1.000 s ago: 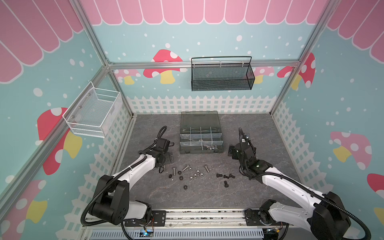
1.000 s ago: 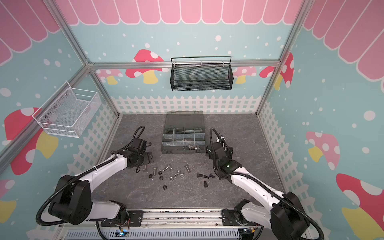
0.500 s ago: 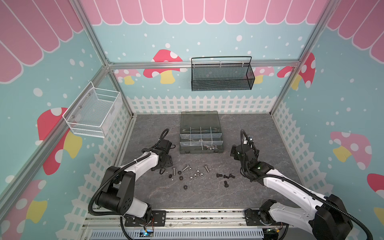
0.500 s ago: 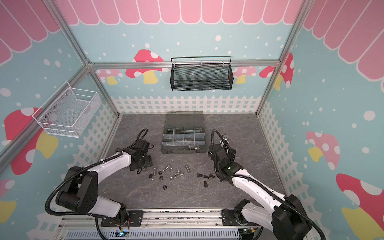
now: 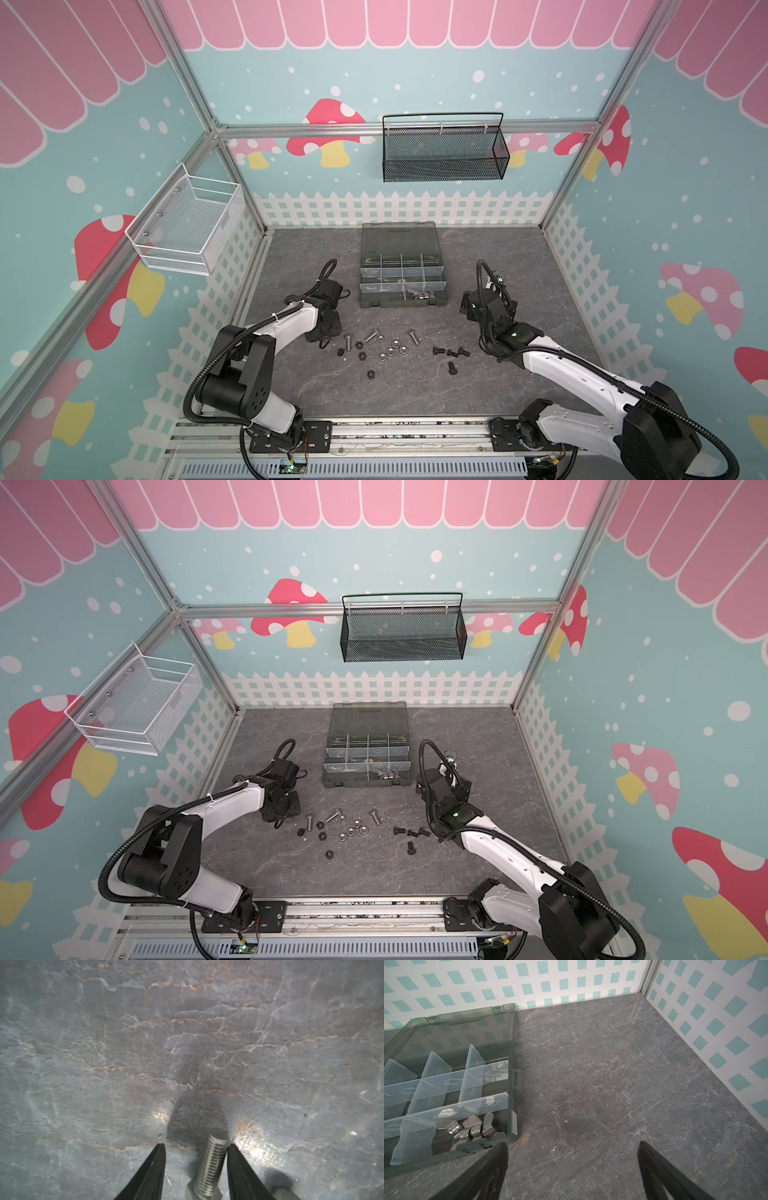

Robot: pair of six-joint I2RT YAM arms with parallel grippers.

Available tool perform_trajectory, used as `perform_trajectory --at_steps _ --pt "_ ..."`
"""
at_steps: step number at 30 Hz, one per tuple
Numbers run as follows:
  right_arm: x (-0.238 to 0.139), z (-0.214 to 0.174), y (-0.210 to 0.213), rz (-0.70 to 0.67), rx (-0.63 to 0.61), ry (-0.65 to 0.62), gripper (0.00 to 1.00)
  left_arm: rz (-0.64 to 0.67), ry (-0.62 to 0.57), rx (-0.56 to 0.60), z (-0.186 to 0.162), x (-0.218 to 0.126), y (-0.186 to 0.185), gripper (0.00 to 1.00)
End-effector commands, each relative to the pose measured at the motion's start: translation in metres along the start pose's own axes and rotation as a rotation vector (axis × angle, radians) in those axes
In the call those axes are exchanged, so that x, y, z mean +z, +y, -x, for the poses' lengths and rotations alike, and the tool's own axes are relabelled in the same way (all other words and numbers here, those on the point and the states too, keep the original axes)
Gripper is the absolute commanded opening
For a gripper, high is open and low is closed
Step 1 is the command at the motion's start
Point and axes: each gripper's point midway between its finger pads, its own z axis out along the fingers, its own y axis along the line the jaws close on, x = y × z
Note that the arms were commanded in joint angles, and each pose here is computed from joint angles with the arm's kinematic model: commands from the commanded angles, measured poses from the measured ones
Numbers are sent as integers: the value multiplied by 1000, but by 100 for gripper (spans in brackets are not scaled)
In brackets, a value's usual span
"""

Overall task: Sort the screws and nuts into containers
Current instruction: 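Lower the left gripper and close it on the silver bolt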

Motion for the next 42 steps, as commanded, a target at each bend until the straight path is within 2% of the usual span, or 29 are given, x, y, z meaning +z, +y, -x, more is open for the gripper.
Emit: perform_trajectory --at_steps 1,6,21,29,37,42 --pt "1 2 -3 -22 22 -2 98 -10 0 -17 5 2 -2 44" --pt "1 2 -3 -23 24 -1 98 -3 12 -32 4 5 3 34" --pt "0 3 -2 -18 34 1 98 -84 50 -86 -5 16 -1 24" --pt "0 2 -3 -25 37 3 98 -110 59 -100 -5 16 -4 6" --pt "0 3 -2 -24 44 1 98 -155 30 -102 4 7 -12 0" --pt "0 5 1 -11 47 3 98 -185 -12 -106 13 -3 -16 0"
